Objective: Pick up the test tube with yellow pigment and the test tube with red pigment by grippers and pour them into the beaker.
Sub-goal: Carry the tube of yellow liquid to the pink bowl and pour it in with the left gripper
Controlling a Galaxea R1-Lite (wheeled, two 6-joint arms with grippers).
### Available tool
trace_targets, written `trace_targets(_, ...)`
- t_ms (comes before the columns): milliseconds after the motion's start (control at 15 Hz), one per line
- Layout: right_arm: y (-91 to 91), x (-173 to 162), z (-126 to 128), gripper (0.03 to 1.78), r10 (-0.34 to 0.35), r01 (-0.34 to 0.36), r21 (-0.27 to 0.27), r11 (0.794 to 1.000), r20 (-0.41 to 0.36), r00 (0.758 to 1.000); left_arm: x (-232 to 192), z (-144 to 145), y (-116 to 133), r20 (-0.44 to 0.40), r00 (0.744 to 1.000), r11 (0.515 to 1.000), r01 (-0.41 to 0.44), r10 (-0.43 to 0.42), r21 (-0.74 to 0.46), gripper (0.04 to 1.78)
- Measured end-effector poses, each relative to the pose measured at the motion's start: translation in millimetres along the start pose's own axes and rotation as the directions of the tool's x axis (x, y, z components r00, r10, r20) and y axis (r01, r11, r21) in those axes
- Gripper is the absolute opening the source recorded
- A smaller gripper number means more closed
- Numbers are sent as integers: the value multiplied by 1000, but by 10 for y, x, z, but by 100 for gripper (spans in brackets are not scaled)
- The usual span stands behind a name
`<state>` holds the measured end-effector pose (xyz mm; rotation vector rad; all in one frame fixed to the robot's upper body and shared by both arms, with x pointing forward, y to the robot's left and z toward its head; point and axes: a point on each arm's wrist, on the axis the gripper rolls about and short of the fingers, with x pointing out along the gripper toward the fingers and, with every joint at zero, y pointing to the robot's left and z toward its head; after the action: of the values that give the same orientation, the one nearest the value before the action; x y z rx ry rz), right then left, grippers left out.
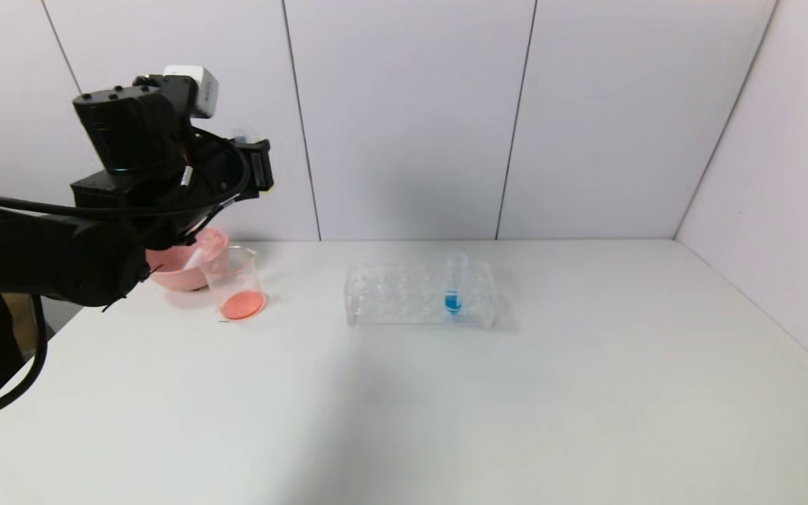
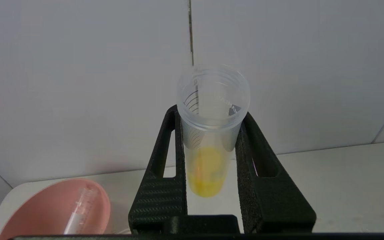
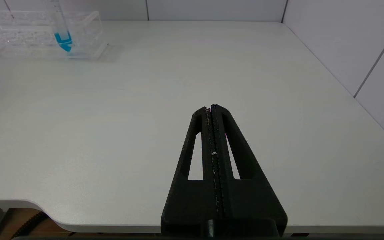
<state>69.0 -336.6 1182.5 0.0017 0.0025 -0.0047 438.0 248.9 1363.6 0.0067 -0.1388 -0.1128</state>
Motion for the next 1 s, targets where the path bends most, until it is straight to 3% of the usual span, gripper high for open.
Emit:
trace_targets(533, 0, 0, 0, 11, 0, 0, 0, 1000, 0, 1000, -58, -32, 1003, -9, 992, 992, -123, 124, 41, 44)
trace_targets(1000, 0, 0, 0, 11, 0, 0, 0, 1000, 0, 1000, -139, -128, 1434, -36, 972, 972, -229, 231, 56, 44)
